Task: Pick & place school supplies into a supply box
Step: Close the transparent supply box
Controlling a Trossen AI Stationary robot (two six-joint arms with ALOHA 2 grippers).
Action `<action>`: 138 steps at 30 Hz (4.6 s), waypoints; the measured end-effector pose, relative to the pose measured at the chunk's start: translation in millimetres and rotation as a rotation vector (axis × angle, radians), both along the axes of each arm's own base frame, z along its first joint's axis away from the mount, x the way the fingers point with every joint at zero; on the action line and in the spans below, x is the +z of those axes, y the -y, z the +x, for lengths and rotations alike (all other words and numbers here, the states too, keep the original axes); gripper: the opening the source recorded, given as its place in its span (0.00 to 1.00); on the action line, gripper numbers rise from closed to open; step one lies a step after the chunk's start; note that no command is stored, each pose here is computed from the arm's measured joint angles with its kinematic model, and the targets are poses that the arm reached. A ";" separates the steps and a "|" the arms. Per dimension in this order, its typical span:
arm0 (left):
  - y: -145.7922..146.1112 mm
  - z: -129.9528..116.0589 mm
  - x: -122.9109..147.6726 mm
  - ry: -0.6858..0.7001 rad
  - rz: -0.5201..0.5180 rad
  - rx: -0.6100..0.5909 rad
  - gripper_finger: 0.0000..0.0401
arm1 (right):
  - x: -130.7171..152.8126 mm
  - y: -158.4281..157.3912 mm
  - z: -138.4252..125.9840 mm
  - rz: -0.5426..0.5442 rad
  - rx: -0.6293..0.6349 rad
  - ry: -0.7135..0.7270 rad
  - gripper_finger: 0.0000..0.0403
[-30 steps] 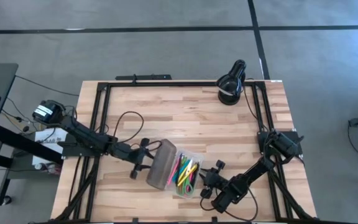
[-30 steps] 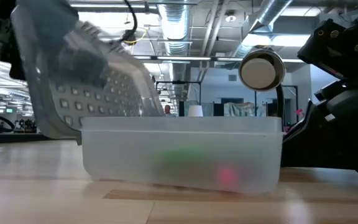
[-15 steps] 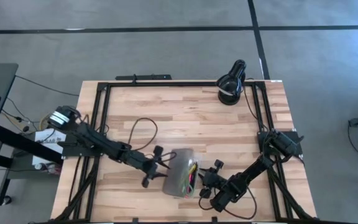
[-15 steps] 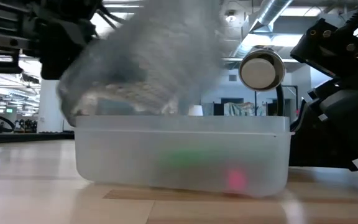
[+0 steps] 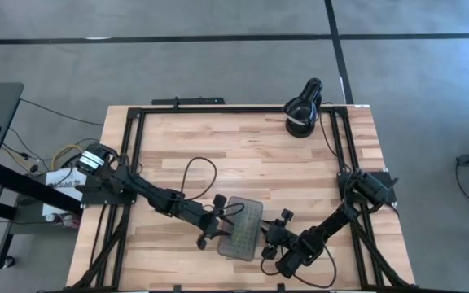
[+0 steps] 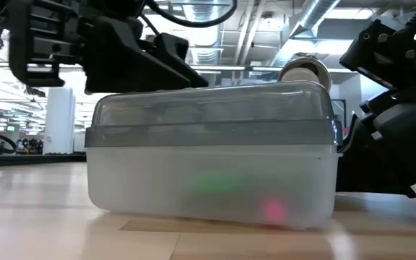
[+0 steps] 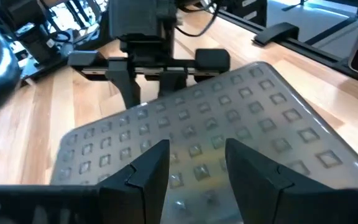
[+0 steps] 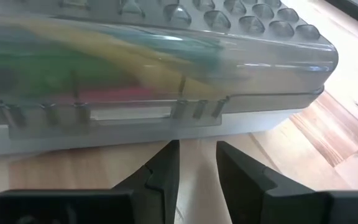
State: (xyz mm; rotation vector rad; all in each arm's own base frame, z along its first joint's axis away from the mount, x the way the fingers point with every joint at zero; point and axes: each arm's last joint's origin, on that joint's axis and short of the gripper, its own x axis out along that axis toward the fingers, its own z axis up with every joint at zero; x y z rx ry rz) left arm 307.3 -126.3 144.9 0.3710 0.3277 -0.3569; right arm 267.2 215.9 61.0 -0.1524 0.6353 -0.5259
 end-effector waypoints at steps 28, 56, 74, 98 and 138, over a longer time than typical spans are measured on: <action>-15.6 10.9 -9.7 -0.021 -0.073 0.054 0.38 | 3.8 30.5 20.6 -0.091 -0.097 0.013 0.25; -20.9 53.0 -25.6 -0.071 -0.116 0.093 0.38 | 6.0 23.5 11.3 -0.073 -0.084 0.001 0.25; -54.3 59.2 -29.8 -0.097 -0.087 0.217 0.38 | 45.6 -7.8 -17.0 -0.029 0.044 0.050 0.25; -35.3 44.1 -10.7 -0.153 -0.008 0.145 0.38 | 50.6 -21.1 -20.7 -0.005 0.079 0.106 0.25; -9.0 29.1 17.8 -0.053 0.075 0.110 0.38 | 54.3 -23.1 -8.3 -0.003 0.153 0.088 0.25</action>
